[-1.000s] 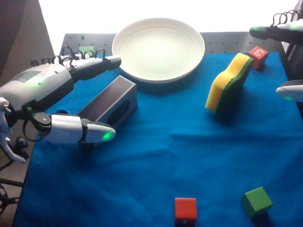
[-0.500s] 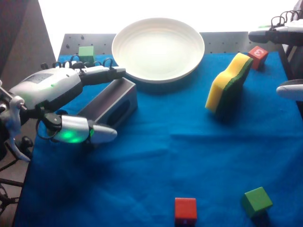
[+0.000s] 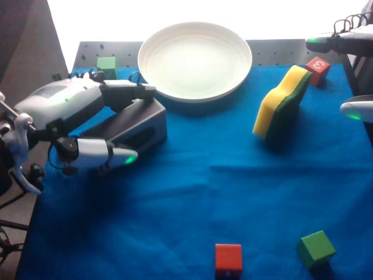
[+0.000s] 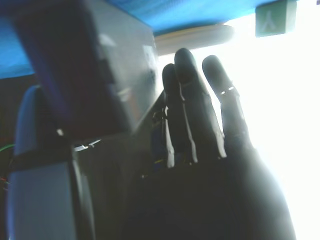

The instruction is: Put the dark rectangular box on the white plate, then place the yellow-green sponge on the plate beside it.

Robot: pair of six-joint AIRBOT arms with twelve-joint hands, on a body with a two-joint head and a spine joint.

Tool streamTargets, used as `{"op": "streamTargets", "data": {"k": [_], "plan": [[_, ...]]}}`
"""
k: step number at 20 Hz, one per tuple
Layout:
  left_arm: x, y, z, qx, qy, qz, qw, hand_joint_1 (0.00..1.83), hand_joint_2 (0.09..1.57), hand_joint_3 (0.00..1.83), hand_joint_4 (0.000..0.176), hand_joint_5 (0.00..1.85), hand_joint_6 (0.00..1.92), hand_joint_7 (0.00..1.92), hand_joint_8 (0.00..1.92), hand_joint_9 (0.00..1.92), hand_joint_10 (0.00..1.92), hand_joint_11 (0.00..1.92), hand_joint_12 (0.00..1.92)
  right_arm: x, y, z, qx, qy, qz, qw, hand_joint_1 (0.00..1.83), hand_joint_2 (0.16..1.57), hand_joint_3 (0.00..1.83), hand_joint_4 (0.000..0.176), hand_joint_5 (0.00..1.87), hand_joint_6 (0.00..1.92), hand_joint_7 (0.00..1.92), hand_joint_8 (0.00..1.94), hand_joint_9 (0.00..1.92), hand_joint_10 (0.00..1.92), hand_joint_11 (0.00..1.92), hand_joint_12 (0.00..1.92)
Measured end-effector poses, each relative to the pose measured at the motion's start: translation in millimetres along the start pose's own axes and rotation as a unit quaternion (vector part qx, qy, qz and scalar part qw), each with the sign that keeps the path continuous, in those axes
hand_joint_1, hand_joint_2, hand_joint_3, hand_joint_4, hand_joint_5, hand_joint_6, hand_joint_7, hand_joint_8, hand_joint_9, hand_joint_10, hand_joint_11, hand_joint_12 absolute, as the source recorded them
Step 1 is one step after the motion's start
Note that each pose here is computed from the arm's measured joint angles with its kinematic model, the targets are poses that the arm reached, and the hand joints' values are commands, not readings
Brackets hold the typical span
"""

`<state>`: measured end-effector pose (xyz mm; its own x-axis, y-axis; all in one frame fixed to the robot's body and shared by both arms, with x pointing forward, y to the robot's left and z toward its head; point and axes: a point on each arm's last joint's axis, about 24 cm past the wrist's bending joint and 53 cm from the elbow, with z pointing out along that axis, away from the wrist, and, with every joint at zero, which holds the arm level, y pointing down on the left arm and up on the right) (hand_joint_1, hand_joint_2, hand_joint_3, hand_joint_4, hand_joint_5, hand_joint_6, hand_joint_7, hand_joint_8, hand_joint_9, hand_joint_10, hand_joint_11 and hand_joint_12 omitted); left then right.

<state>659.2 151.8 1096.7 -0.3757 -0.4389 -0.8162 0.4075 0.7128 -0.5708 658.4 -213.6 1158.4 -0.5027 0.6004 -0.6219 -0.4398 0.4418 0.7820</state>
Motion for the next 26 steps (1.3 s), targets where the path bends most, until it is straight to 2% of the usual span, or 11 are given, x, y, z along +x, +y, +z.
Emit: {"op": "streamTargets", "data": {"k": [1,2,4,8,12,14,17,18,22,23,26], "plan": [[-5.0,-3.2,0,0.005,-0.006,0.0,1.0,1.36,1.21,0.0,0.0,0.6,1.2,0.82,1.33,0.81,1.43,0.43,1.57,0,0.0,0,0.0,0.0,0.0,1.0,0.73,1.14,0.0,0.12,0.33,0.0,0.32,0.0,0.27,0.0,0.27,0.01],[-5.5,-4.1,-1,0.006,-0.007,-0.001,1.0,1.35,1.21,0.0,0.0,0.59,1.27,0.8,1.33,0.85,1.42,0.54,1.56,0,0.2,0,0.0,0.0,0.0,1.0,0.73,1.14,0.0,0.119,0.33,0.0,0.32,0.0,0.27,0.0,0.27,0.01],[-6.3,-4.6,-1,0.007,-0.007,0.003,0.9999,1.36,1.21,0.0,0.0,0.6,1.27,0.8,1.31,0.87,1.41,0.62,1.53,0,-0.1,0,0.0,0.0,0.0,1.0,0.73,1.14,0.0,0.111,0.33,0.0,0.32,0.0,0.27,0.0,0.27,0.01],[-8.9,-6.6,-3,0.012,-0.006,0.011,0.9999,1.22,1.21,0.0,0.0,0.68,1.25,0.88,1.32,0.86,1.27,0.74,1.57,0,0.1,0,0.0,0.0,0.001,1.0,0.68,1.13,0.0,0.138,0.33,0.0,0.31,0.0,0.26,0.0,0.26,0.0],[-22.0,-20.0,-9,0.028,-0.005,0.038,0.9989,1.39,1.07,0.0,0.0,0.99,0.78,1.05,0.89,1.06,1.13,0.92,1.4,0,0.1,0,0.0,0.0,0.001,1.0,0.64,1.13,0.0,0.142,0.33,0.0,0.31,0.0,0.25,0.0,0.26,0.01],[-44.6,-34.7,-9,0.051,-0.025,0.06,0.9966,1.4,1.06,0.0,0.0,0.98,0.81,1.1,0.82,1.08,1.1,0.98,1.41,1,-0.2,0,0.0,0.0,0.002,1.0,0.65,1.12,0.0,0.136,0.33,0.0,0.3,0.0,0.24,0.0,0.25,0.0],[-81.3,-63.4,-1,0.092,-0.065,0.078,0.9906,1.39,1.06,0.0,0.0,0.97,0.93,1.17,0.69,0.98,1.09,0.54,1.24,4,-0.7,1,0.0,0.002,0.004,1.0,0.62,1.12,0.0,0.159,0.31,0.0,0.29,0.0,0.22,0.0,0.24,0.0],[-93.8,-70.4,5,0.101,-0.08,0.084,0.9881,1.39,1.07,0.0,0.0,0.95,1.03,1.12,0.69,1.0,1.05,0.77,1.26,4,-0.7,1,-0.001,0.002,0.004,1.0,0.69,1.13,0.0,0.108,0.33,0.01,0.3,0.01,0.25,0.01,0.25,0.01],[-125.0,-73.5,50,0.091,-0.1,0.092,0.9865,1.38,1.08,0.0,0.0,0.95,1.08,1.11,0.7,0.97,1.06,0.71,1.21,2,-2.4,1,0.0,0.001,0.002,1.0,0.64,1.14,0.0,0.123,0.31,0.0,0.29,0.0,0.23,0.0,0.22,0.0],[-127.6,-75.0,62,0.087,-0.101,0.088,0.9871,1.38,1.1,0.0,0.0,0.93,1.11,1.08,0.81,0.87,1.15,0.51,1.29,1,-3.0,2,0.001,0.0,0.001,1.0,0.62,1.14,0.0,0.137,0.3,0.0,0.28,0.0,0.22,0.0,0.17,0.0],[-112.7,-71.7,94,0.072,-0.081,0.081,0.9909,1.38,1.09,0.0,0.0,0.89,1.14,1.08,0.75,1.0,1.04,0.75,1.19,1,-6.3,3,0.003,0.0,0.0,1.0,0.62,1.13,0.0,0.138,0.31,0.0,0.28,0.0,0.21,0.0,0.16,0.01]]}}
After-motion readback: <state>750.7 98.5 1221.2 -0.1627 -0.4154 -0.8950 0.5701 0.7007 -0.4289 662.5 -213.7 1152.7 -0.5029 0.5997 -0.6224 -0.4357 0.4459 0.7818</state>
